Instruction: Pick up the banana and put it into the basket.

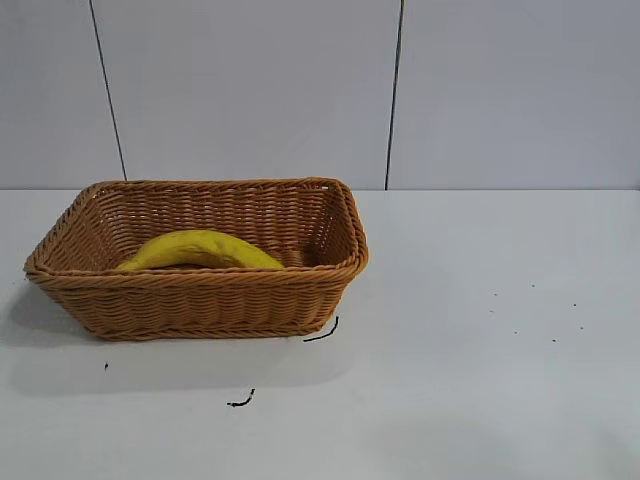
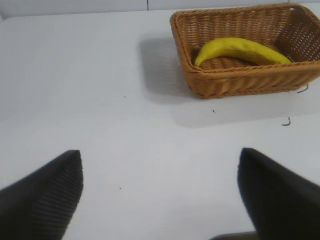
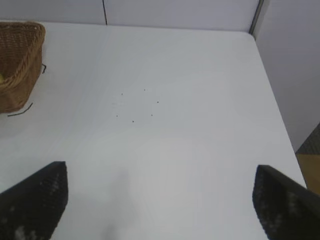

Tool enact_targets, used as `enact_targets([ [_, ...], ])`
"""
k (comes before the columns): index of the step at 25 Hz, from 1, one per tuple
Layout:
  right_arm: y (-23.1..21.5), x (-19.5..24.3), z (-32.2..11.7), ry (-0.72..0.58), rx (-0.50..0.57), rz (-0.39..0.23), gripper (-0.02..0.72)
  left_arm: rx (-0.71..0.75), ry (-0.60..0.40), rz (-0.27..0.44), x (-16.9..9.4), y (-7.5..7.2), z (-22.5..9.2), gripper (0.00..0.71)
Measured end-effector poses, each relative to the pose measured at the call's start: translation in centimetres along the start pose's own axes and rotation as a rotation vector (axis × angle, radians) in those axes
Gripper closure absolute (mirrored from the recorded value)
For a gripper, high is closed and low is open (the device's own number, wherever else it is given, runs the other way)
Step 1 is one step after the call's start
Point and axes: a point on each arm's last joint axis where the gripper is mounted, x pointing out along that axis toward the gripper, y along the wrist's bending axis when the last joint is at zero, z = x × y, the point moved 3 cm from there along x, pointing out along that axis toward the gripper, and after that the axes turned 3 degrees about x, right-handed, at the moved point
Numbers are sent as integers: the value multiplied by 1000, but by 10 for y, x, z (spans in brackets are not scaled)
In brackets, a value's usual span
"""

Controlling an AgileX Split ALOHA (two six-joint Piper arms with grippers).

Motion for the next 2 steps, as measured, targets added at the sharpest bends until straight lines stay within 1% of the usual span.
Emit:
enact_targets([
  [2, 0, 0, 0, 0, 0, 0, 14, 0, 0, 0, 0, 0, 0, 75],
])
